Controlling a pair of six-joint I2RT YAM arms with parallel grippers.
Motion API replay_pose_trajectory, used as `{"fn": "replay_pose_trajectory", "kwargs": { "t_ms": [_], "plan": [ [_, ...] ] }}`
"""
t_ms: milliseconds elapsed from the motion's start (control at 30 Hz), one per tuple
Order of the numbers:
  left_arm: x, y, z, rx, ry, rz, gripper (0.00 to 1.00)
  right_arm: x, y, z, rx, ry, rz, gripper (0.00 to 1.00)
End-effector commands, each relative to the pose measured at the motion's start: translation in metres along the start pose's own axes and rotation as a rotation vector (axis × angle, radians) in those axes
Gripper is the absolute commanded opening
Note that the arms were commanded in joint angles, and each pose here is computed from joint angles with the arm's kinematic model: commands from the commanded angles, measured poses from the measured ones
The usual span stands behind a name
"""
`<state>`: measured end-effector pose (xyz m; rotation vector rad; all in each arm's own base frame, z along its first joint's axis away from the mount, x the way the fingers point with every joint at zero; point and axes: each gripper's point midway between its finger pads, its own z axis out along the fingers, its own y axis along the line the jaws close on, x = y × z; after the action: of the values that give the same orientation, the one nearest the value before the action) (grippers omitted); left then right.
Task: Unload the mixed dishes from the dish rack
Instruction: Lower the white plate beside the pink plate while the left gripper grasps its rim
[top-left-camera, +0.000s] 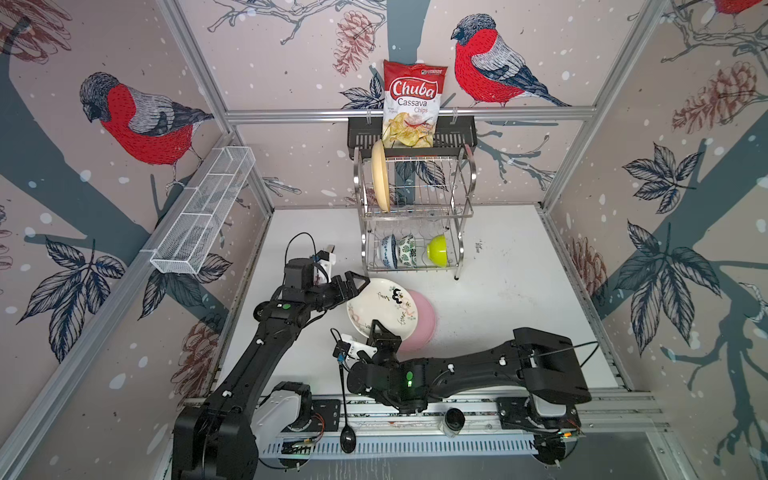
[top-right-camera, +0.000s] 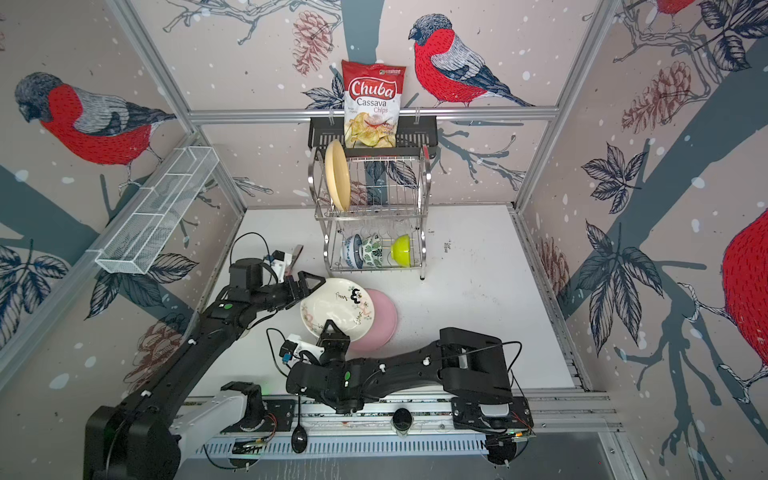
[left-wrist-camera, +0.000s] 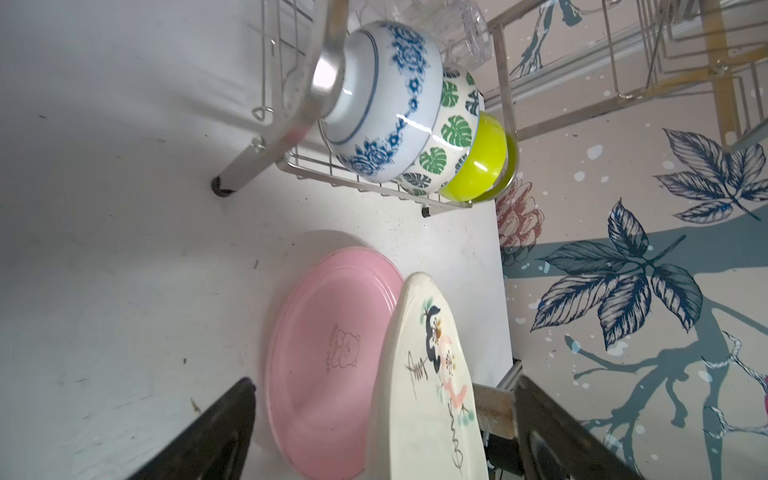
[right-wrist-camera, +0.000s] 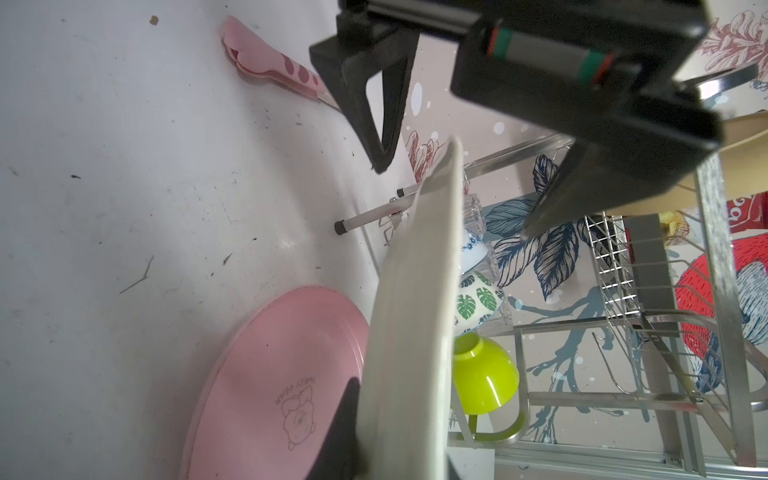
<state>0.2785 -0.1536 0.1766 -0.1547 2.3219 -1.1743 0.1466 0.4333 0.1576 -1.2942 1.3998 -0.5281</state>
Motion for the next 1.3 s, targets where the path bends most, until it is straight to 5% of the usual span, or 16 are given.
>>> {"fn": "replay_pose_trajectory", "kwargs": {
  "t_ms": [0,233,467,600,833,1000,1267],
  "plan": [
    [-0.003,-0.016,0.007,0.048,-0.006,0.065,0.88,-0.012,-0.023,-0.003,0.094,-0.013,0.049,0.00],
    [0.002,-0.020,0.016,0.053,0.024,0.083,0.59,-0.013,-0.023,0.005,0.112,-0.010,0.027,0.00],
    [0.005,-0.023,0.017,0.091,0.024,0.068,0.14,-0.017,-0.027,0.006,0.121,-0.018,0.071,0.00],
    [0.004,-0.027,0.017,0.109,0.016,0.069,0.00,-0.015,-0.029,0.009,0.125,-0.012,0.089,0.00],
    [0.005,-0.036,0.014,0.158,0.011,0.062,0.00,-0.003,-0.028,0.017,0.117,0.007,0.139,0.02],
    [0.005,-0.044,0.012,0.207,0.005,0.056,0.00,0.006,-0.021,0.026,0.018,0.008,0.253,0.33],
    [0.008,-0.054,0.010,0.266,0.008,0.046,0.00,0.012,-0.025,0.026,-0.060,-0.020,0.408,0.49]
  ]
}}
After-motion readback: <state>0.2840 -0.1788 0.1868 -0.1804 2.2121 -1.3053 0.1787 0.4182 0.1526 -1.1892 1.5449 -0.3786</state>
